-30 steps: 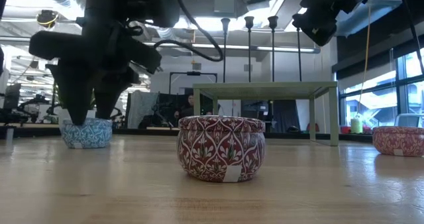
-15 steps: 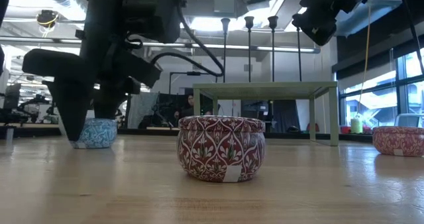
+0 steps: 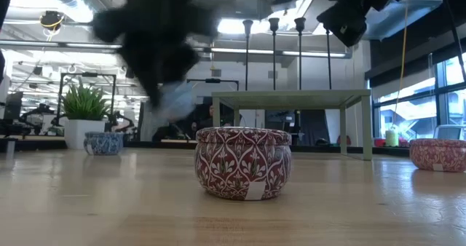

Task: Pick & Place candle stick holders
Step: Put the patterned light blue scented candle on the shelf aligned with the black candle holder

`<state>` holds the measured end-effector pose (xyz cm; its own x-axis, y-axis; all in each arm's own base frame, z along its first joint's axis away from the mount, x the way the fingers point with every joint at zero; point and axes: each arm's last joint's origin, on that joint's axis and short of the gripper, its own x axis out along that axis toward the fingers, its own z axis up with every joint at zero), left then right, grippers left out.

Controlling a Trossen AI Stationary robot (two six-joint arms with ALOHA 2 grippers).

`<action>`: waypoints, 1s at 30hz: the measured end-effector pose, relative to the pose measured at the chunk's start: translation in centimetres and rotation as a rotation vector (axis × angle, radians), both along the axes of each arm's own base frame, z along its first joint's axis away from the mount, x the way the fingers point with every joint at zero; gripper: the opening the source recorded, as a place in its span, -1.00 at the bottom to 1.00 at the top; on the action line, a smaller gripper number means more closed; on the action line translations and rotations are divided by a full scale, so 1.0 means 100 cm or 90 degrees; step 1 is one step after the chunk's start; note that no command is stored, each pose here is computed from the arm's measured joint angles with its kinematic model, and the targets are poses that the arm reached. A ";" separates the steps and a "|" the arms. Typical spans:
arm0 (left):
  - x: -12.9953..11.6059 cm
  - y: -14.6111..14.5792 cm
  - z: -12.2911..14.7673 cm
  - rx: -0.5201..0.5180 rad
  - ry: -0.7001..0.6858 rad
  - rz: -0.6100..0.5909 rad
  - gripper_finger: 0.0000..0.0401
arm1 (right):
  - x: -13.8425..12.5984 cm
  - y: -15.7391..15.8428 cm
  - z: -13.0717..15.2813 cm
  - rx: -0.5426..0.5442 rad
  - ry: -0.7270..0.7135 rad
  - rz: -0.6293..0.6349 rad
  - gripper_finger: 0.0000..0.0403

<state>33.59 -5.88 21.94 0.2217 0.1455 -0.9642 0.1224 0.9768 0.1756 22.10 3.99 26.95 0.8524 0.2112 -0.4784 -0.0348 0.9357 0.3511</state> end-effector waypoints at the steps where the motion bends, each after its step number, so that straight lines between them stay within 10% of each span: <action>1: 0.006 0.002 0.011 0.006 -0.023 -0.009 0.47 | 0.000 0.000 0.000 0.000 -0.001 0.000 -0.15; 8: 0.031 0.037 0.074 0.076 -0.155 0.022 0.49 | 0.000 0.000 0.000 0.000 0.002 0.000 -0.15; 16: 0.032 0.118 0.082 0.145 -0.179 0.176 0.51 | 0.000 0.000 0.000 0.000 0.002 0.000 -0.15; 30: 0.040 0.196 0.062 0.014 -0.251 0.308 0.51 | 0.000 0.000 -0.001 -0.018 0.003 0.007 -0.15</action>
